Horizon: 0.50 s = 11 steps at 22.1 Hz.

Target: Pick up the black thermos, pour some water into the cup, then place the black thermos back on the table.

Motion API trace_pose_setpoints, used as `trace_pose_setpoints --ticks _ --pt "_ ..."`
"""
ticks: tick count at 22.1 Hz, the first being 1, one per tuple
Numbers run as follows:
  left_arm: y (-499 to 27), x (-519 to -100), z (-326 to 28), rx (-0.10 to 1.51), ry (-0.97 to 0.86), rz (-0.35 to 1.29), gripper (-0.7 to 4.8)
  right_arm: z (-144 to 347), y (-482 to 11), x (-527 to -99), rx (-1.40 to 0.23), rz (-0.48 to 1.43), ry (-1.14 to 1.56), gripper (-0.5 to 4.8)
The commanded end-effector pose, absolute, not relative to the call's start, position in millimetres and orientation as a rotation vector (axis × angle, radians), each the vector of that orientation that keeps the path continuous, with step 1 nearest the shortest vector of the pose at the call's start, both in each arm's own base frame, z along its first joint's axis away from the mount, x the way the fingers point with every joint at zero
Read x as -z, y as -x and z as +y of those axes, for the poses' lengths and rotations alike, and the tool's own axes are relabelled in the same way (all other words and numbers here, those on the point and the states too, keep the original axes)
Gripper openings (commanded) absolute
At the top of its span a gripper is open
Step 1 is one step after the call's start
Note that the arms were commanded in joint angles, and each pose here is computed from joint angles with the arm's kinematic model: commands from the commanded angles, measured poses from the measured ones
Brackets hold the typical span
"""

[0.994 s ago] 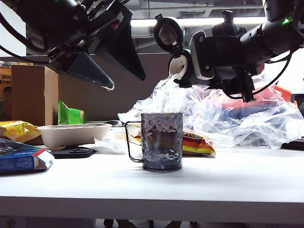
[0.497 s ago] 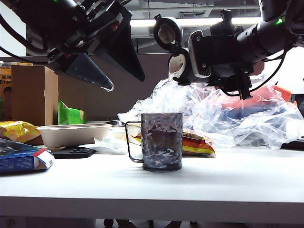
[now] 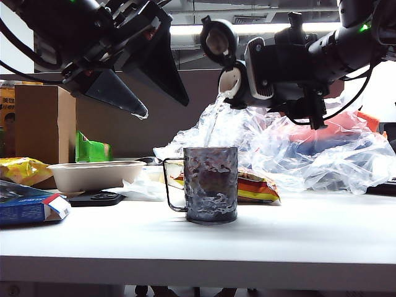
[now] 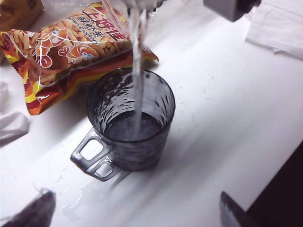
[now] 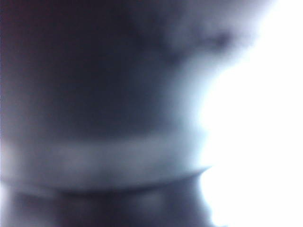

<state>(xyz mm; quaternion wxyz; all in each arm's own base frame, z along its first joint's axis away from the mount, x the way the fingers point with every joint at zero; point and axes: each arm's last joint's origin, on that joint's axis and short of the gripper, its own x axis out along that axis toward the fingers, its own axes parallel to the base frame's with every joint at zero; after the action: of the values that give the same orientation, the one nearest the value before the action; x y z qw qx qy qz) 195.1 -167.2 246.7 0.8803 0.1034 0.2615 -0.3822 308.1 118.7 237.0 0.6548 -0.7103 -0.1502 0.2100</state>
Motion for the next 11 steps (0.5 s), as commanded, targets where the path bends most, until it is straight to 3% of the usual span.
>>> trace_pose_setpoints --ticks 1,11 --pt "-195.1 -248.1 -167.7 0.797 -0.209 0.538 4.79 118.7 -308.4 -253.4 -0.411 -0.377 1.446 2.10" --pt "-194.9 -248.3 -167.7 0.793 -0.182 0.548 4.79 119.4 -308.0 -253.3 -0.499 -0.158 0.603 2.10"
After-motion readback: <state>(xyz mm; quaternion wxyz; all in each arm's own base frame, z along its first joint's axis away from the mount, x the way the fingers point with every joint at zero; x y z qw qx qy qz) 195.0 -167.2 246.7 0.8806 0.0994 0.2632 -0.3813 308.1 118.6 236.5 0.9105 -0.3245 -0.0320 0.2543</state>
